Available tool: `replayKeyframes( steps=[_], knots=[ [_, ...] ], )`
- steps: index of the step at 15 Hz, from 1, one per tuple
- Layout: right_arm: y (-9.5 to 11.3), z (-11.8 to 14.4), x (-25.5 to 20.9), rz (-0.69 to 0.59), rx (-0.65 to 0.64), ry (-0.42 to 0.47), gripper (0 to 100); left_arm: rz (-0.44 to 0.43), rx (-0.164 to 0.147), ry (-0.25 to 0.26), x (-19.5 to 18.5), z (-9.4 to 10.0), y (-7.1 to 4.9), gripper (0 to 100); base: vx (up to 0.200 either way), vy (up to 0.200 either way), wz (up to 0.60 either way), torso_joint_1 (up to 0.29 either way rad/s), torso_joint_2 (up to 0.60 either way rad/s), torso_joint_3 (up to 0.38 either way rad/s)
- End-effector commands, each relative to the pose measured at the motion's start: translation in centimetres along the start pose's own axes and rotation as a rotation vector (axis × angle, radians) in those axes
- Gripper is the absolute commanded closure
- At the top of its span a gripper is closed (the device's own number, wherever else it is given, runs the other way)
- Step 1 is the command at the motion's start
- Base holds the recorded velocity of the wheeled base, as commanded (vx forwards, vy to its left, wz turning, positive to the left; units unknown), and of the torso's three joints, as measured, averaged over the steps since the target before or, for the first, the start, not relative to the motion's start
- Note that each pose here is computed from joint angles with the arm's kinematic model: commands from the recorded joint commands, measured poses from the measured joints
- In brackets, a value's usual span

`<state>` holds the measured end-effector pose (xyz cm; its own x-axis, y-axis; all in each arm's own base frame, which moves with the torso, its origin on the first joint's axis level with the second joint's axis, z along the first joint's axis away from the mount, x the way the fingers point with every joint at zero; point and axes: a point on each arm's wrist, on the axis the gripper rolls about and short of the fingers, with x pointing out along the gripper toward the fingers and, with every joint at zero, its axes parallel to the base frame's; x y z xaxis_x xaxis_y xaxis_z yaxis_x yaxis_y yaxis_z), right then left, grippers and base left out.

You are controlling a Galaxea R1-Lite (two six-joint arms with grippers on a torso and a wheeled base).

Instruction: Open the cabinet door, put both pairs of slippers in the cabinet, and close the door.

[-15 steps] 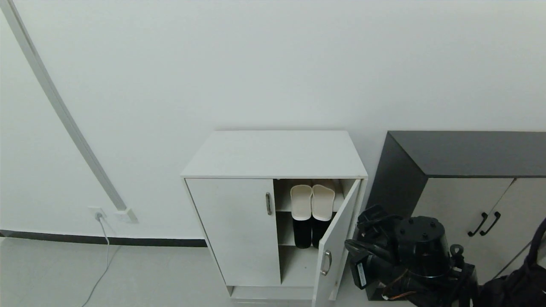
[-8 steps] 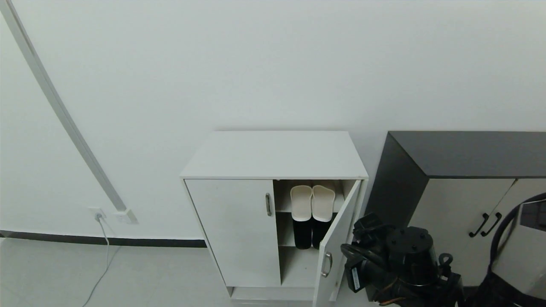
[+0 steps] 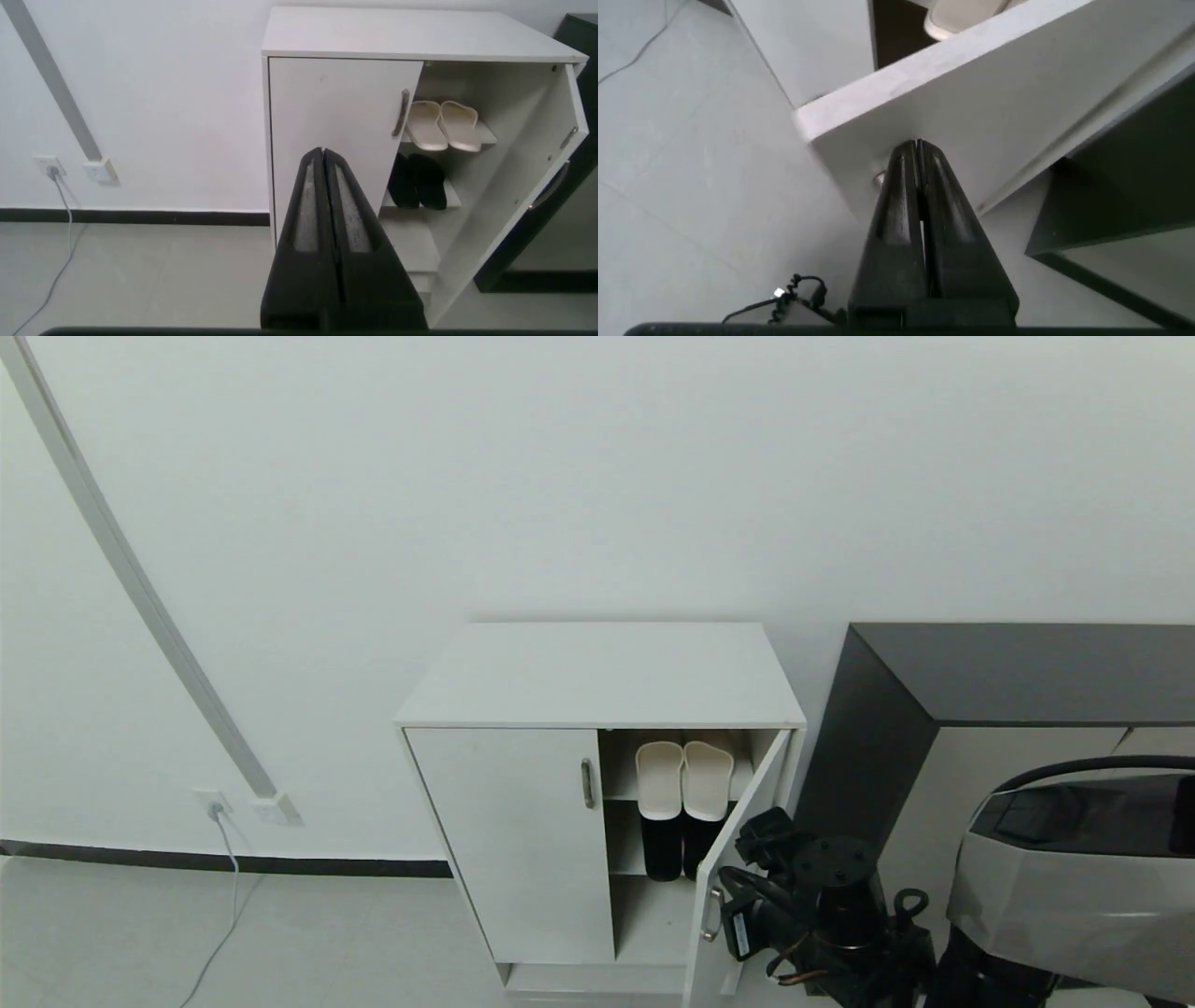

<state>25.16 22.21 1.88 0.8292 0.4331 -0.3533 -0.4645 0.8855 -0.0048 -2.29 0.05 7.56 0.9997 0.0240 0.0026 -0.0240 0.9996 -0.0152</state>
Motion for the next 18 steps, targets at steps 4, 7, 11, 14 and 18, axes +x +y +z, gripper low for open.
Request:
replayKeyframes(
  steps=[4,7,11,14,18],
  knots=[
    [-0.3,0.1,2.8,-0.023,0.009,-0.026,100,0.001,0.000,0.001,0.0,0.0,0.0,100,0.000,0.000,0.00,0.000,0.00,0.000],
    [-0.6,0.6,4.2,-0.037,0.005,-0.039,100,0.001,0.000,0.001,0.0,0.0,0.0,100,0.000,0.000,0.00,0.000,0.00,0.000],
    [-0.6,2.2,5.8,-0.047,0.011,-0.045,100,0.001,0.000,0.001,0.0,0.0,0.0,100,0.000,0.000,0.00,0.000,0.00,0.000],
    [-0.9,2.7,7.0,-0.058,0.017,-0.050,100,0.001,0.000,0.001,0.0,0.0,0.0,100,0.000,0.000,0.00,0.000,0.00,0.000],
    [-1.7,2.8,8.8,-0.081,0.025,-0.051,100,0.001,0.000,0.001,0.0,0.0,0.0,100,0.000,0.000,0.00,0.000,0.00,0.000]
  ],
)
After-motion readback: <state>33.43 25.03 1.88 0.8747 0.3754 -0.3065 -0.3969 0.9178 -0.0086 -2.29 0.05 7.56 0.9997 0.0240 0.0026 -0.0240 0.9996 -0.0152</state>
